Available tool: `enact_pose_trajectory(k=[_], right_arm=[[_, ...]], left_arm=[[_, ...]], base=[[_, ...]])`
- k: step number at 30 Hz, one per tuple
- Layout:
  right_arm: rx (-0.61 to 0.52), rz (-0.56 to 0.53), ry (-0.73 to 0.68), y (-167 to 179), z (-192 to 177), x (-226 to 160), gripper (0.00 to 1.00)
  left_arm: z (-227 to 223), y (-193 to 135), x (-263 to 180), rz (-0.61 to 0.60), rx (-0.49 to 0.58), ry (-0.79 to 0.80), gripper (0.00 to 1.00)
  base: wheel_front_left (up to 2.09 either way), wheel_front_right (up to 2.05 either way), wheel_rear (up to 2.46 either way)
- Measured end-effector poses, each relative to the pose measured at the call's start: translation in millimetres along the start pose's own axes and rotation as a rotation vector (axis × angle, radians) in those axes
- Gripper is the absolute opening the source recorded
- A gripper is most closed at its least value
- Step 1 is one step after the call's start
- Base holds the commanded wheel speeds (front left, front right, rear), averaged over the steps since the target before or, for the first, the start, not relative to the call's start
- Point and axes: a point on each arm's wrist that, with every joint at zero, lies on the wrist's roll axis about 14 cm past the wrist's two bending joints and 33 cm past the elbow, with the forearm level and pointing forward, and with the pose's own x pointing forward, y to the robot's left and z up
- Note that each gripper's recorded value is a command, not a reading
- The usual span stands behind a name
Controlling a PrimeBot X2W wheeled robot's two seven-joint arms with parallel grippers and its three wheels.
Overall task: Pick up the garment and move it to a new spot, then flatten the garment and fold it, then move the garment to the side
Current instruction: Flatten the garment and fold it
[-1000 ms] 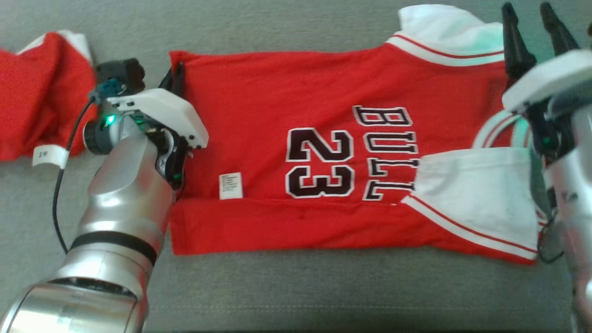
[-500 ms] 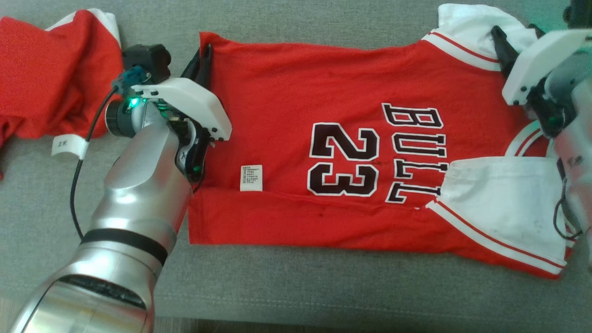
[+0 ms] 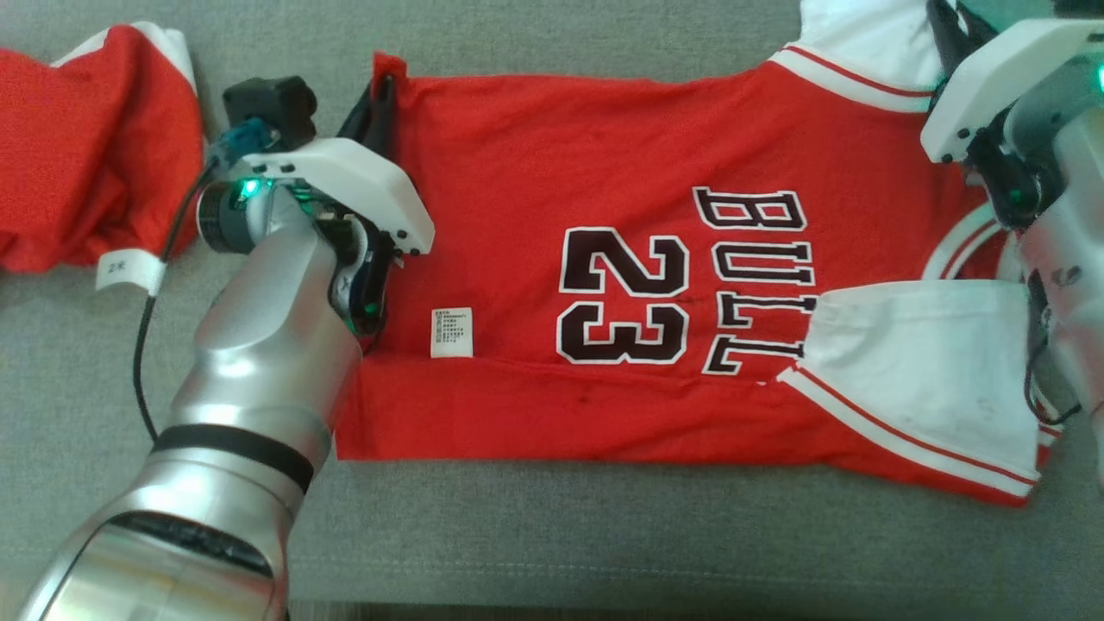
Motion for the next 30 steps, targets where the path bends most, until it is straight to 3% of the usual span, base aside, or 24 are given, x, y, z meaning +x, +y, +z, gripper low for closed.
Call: enact_pose_trajectory(k=[7, 17, 30], right_arm=[[0.002, 0.019, -0.144, -5.5, 32.2, -21.0, 0.00], [0.042, 0.085, -0.297, -2.1, 34.4, -71.8, 0.00], [0.148, 0.135, -0.296, 13.2, -30.1, -133.3, 0.00]], left_arm=[[32.7, -5.1, -1.0, -0.004, -0.017, -0.092, 0.00], [34.1, -1.7, -28.4, -0.002, -0.069, -0.155, 0.00], [18.5, 1.4, -68.0, 0.029, -0.143, -0.204, 0.00]], base=[[0.00, 0.00, 0.00], [0.00, 0.00, 0.00], [0.00, 0.00, 0.00]])
